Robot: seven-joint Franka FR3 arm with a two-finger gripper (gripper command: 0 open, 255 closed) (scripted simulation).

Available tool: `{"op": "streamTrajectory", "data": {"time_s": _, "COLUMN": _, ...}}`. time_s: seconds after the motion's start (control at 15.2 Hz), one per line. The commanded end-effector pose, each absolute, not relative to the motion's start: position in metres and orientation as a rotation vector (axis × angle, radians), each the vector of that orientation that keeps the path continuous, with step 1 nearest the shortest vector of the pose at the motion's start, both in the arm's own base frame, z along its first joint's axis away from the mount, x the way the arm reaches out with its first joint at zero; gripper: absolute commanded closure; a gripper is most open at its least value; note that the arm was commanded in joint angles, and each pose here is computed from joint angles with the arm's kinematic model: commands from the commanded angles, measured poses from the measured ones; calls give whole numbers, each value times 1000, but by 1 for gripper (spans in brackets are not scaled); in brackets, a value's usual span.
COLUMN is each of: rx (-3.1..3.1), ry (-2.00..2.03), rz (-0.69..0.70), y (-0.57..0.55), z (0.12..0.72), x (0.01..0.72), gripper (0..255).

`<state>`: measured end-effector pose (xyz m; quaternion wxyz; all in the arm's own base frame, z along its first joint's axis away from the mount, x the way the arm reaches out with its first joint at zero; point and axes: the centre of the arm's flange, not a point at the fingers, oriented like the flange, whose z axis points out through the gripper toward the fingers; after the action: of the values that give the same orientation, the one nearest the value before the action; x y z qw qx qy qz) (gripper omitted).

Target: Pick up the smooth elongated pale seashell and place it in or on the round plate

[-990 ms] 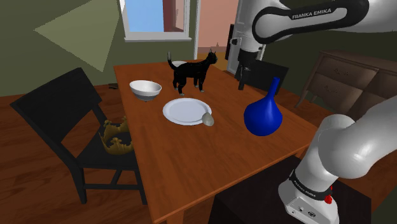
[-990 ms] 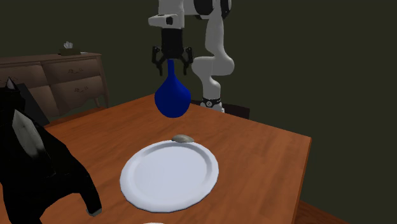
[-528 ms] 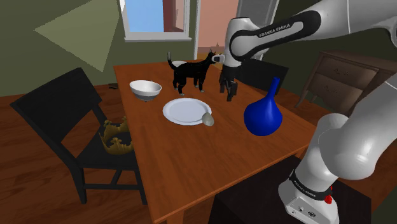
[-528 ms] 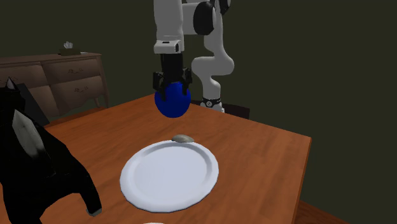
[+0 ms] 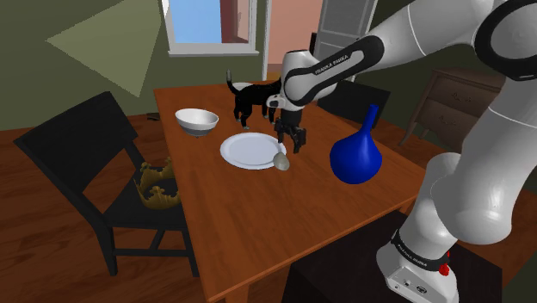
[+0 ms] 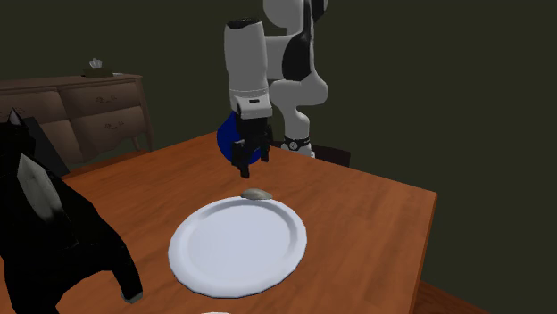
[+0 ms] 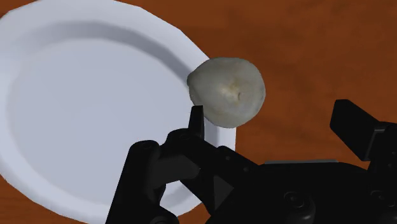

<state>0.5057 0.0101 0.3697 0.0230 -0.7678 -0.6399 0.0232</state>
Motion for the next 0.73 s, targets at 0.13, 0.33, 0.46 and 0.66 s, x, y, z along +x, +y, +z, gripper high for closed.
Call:
{"op": "streamTrajectory", "data": {"time_s": 0.13, "rx": -2358, "ry": -2002, "rz": 73, "y": 13, "z": 348, "x": 506, "gripper": 0}}
{"op": "streamTrajectory", "data": {"time_s": 0.33, "rx": -2358, "ry": -2002, "rz": 73, "y": 13, "z": 329, "x": 504, "gripper": 0}}
{"op": "streamTrajectory", "data": {"time_s": 0.46, "rx": -2358, "ry": -2002, "rz": 73, "y": 13, "z": 329, "x": 504, "gripper": 0}}
{"op": "streamTrajectory", "data": {"time_s": 0.66, "rx": -2358, "ry": -2002, "rz": 73, "y": 13, "z": 329, "x": 504, "gripper": 0}}
